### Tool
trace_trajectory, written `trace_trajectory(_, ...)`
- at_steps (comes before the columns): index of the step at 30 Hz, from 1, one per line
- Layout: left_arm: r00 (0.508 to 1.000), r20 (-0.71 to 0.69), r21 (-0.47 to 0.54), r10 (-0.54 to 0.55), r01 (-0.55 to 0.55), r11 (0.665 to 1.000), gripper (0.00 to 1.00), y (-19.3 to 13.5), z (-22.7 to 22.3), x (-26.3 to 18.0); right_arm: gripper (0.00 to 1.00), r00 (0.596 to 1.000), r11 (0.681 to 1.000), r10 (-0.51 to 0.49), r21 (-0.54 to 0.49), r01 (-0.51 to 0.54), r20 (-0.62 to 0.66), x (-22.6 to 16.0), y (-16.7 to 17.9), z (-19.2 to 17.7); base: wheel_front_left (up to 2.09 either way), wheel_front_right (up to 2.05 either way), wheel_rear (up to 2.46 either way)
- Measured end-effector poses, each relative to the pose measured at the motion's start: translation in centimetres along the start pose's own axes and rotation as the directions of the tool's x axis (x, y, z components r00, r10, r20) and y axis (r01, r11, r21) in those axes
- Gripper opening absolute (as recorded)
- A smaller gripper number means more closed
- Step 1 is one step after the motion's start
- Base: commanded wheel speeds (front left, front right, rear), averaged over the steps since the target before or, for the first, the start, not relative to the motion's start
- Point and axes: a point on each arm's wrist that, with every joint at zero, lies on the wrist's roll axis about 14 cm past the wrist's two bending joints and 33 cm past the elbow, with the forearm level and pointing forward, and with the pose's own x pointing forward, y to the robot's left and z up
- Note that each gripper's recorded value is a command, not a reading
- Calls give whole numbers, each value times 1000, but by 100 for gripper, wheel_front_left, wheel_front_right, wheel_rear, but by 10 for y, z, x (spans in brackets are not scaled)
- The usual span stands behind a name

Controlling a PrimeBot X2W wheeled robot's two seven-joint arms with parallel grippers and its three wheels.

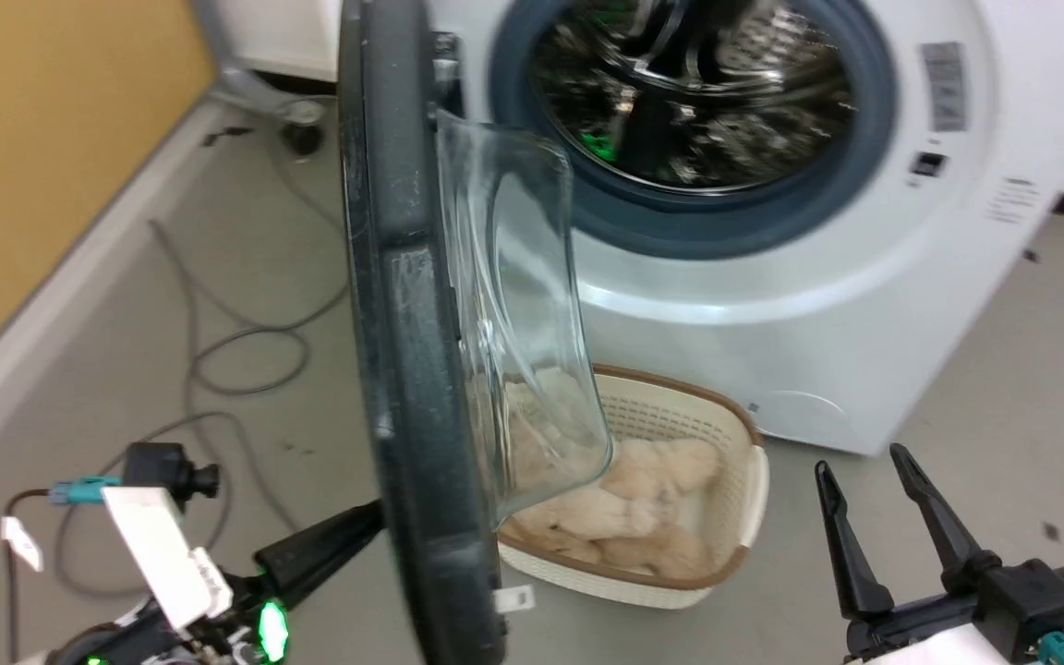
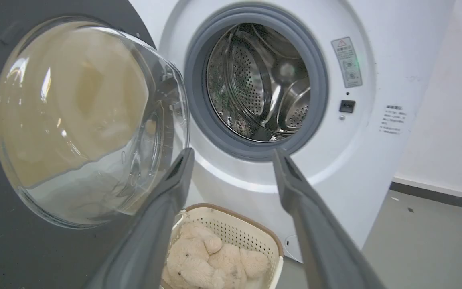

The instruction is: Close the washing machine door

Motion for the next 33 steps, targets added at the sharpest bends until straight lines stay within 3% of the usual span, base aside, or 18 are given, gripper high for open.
trace_trajectory(8, 981, -173, -49, -85, 78, 996, 0, -3, -44, 72, 100, 989, 988, -149, -30, 148, -14, -29, -43, 0, 0, 0, 0)
trace_trajectory(14, 970, -219, -92, -108, 89, 992, 0, 8, -71, 127, 100, 964, 963, -264, -55, 262, -25, -54, -75, 1, 0, 0, 0)
trace_trajectory(23, 981, -131, -98, -144, 131, 986, 0, 0, -76, 214, 100, 911, 910, -411, -73, 407, -44, -90, -111, 2, 0, 0, 0)
trace_trajectory(33, 984, -33, -72, -174, 171, 983, 0, -17, -71, 292, 100, 868, 870, -491, -90, 484, -79, -109, -131, -5, 0, 0, 0)
